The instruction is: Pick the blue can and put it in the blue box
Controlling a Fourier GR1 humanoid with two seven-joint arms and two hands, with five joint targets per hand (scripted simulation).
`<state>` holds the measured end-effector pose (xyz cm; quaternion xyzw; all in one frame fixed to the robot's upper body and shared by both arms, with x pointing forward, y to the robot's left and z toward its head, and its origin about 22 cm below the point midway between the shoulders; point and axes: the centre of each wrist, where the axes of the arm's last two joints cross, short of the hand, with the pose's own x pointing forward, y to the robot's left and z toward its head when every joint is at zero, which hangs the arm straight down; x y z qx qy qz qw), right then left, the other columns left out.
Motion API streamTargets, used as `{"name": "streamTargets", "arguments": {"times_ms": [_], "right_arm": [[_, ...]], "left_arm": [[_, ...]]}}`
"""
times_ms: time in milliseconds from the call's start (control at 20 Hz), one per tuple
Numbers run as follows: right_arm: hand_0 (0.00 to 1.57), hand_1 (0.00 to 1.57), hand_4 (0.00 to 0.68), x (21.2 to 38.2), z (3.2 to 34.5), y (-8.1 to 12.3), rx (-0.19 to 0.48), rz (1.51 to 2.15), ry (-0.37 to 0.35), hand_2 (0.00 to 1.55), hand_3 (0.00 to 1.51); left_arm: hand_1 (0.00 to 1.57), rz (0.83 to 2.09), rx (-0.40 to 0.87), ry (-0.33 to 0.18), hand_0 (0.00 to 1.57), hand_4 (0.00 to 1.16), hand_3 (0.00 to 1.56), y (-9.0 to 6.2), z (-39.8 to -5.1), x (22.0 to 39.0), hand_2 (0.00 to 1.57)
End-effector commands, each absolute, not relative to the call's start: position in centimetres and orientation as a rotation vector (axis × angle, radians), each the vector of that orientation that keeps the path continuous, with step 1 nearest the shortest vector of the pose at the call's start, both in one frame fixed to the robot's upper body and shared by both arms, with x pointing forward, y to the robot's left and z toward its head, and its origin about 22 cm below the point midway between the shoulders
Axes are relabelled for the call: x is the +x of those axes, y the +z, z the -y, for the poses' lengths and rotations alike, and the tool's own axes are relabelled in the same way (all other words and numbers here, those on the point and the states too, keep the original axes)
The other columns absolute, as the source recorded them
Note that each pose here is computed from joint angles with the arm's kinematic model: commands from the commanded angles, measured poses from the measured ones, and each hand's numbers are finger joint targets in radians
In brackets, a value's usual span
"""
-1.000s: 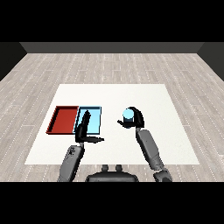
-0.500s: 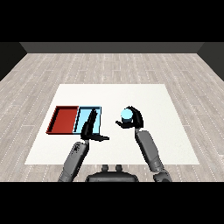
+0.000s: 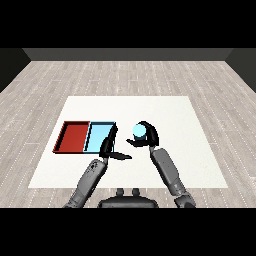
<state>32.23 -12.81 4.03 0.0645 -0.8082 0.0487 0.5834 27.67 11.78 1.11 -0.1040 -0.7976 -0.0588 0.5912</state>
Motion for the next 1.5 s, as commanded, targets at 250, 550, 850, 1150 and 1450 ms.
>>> {"name": "streamTargets", "arguments": {"times_ms": [250, 550, 850, 1150, 1450], "right_arm": [[1.42, 1.42, 0.56, 32.7, 10.8, 4.8, 0.208, 1.88, 0.111, 1.46, 1.37], [1.44, 1.44, 0.553, 33.9, 10.8, 4.0, 0.239, 1.907, 0.135, 1.46, 1.36], [1.43, 1.43, 0.551, 30.6, 9.7, 4.2, 0.254, 1.906, 0.152, 1.46, 1.37], [1.42, 1.42, 0.559, 31.7, 8.9, 3.7, 0.279, 1.884, 0.145, 1.46, 1.36], [1.43, 1.43, 0.552, 32.3, 9.1, 3.5, 0.262, 1.903, 0.152, 1.46, 1.38]], "left_arm": [[0.0, 1.801, -0.253, -0.142, 0.0, 0.0, 0.0, -0.4, -9.5, 28.3, 0.0], [0.0, 1.772, -0.279, -0.122, 0.0, 0.0, 0.0, -2.3, -9.4, 28.6, 0.0], [0.0, 1.764, -0.298, -0.132, 0.0, 0.0, 0.0, -0.8, -8.4, 28.6, 0.0], [0.0, 1.735, -0.275, -0.145, 0.0, 0.0, 0.0, -0.8, -7.1, 29.3, 0.0], [0.0, 1.743, -0.256, -0.14, 0.0, 0.0, 0.0, -1.3, -6.4, 29.7, 0.0]]}}
